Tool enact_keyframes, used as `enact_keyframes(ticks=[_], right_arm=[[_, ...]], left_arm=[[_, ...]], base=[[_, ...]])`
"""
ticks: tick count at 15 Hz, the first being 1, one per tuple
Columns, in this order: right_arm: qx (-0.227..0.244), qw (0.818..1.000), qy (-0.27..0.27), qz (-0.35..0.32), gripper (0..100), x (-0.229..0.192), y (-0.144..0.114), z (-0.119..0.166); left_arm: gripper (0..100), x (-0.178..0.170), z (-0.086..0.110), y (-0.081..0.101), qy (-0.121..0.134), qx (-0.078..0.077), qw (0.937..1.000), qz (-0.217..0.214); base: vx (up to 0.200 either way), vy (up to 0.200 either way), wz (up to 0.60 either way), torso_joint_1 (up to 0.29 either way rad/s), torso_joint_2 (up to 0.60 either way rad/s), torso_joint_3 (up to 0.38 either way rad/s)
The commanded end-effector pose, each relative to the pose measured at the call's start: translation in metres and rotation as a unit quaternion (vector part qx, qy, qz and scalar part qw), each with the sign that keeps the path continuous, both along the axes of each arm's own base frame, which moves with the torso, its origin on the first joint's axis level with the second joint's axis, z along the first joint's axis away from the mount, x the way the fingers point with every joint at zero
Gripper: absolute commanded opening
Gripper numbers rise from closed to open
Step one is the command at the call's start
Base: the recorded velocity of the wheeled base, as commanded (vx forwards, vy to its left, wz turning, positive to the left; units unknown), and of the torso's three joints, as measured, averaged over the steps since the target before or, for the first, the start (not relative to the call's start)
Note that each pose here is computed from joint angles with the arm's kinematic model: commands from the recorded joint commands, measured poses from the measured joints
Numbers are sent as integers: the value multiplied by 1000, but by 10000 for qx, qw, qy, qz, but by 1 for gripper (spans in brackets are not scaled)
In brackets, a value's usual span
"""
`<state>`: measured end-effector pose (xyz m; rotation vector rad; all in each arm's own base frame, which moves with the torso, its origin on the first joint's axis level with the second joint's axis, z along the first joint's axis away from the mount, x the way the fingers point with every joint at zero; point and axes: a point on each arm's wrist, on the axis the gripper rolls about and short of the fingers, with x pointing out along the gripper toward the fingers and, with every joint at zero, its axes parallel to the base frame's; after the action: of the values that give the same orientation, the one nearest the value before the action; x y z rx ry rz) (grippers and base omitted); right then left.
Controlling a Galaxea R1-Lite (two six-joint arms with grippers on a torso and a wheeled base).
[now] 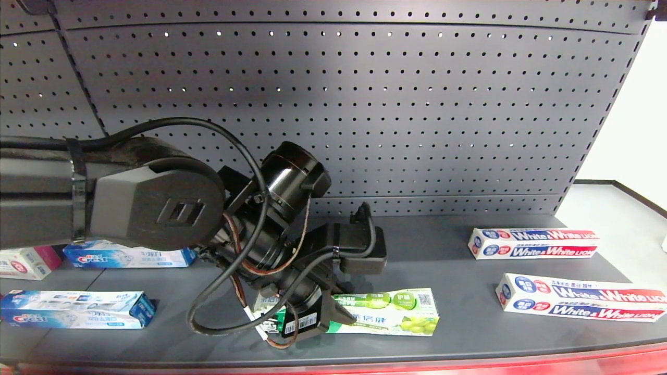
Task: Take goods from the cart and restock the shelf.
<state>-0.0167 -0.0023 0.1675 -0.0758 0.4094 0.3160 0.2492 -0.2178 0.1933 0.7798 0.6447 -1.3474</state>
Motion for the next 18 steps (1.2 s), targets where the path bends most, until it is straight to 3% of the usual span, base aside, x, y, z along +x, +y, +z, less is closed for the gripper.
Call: enact_keyframes(ticks=[1, 9, 10, 18], right_arm=[[1, 10000, 0, -1, 0, 0, 0, 0], [2, 10000, 8, 6, 0, 0, 0, -1], [-5, 10000, 6, 9, 0, 0, 0, -1], [6, 10000, -7, 6, 0, 0, 0, 0]], left_arm=[[0, 0, -2, -1, 25, 22, 10000, -4], [0, -7, -18, -7, 25, -6, 10000, -39], [100, -8, -19, -7, 49, 14, 10000, -54], [100, -12, -9, -4, -37, -56, 10000, -61]], base=[[0, 0, 0, 0, 0, 0], [0, 0, 0, 0, 0, 0], [0, 0, 0, 0, 0, 0], [0, 0, 0, 0, 0, 0]])
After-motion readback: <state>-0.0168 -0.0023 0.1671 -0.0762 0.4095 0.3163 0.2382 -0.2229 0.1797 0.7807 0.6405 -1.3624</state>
